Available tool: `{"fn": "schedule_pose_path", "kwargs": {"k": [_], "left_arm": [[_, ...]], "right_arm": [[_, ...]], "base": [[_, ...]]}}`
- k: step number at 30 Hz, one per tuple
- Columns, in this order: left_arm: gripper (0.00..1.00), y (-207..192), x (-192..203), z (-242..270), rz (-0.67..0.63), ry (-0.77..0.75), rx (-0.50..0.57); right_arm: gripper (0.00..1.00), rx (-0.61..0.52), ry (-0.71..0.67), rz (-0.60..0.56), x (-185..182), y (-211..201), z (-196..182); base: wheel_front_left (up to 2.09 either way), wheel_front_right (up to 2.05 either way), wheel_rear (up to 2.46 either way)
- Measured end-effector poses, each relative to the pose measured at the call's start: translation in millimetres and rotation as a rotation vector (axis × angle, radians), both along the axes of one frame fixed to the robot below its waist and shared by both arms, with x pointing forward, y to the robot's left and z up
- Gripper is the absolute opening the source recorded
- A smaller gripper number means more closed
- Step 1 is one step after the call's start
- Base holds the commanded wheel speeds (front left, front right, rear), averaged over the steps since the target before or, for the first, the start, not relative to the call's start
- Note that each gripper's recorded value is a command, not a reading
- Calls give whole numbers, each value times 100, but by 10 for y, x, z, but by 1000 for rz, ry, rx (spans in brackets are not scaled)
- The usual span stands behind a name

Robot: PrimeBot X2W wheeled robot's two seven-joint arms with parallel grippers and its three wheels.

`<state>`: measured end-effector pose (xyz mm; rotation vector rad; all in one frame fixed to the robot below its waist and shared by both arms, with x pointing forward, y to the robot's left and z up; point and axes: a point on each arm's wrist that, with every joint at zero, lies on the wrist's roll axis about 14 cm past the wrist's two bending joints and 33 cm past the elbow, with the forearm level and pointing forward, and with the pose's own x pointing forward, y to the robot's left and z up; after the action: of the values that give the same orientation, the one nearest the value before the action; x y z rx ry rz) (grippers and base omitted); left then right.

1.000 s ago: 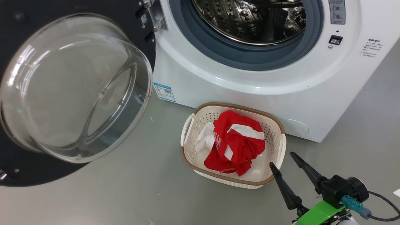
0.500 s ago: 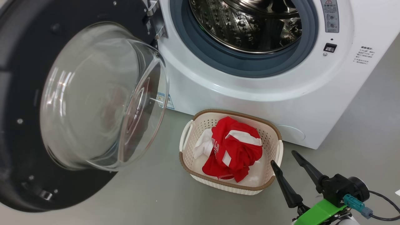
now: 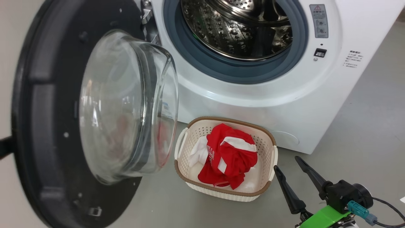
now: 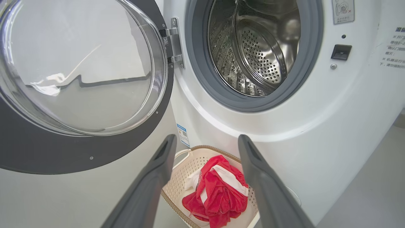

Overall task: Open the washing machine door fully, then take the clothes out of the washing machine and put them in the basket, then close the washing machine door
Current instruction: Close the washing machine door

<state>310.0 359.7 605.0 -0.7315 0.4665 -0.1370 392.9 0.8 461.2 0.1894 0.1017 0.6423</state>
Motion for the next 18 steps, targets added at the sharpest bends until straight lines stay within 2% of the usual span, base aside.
{"fn": "schedule_pose_path", "kwargs": {"k": [18], "left_arm": [[0,-1140,398,58,-311,-114,18]], "right_arm": [[100,8,-7,-119,-49,-366,61]], "base": [[0,0,0]]}}
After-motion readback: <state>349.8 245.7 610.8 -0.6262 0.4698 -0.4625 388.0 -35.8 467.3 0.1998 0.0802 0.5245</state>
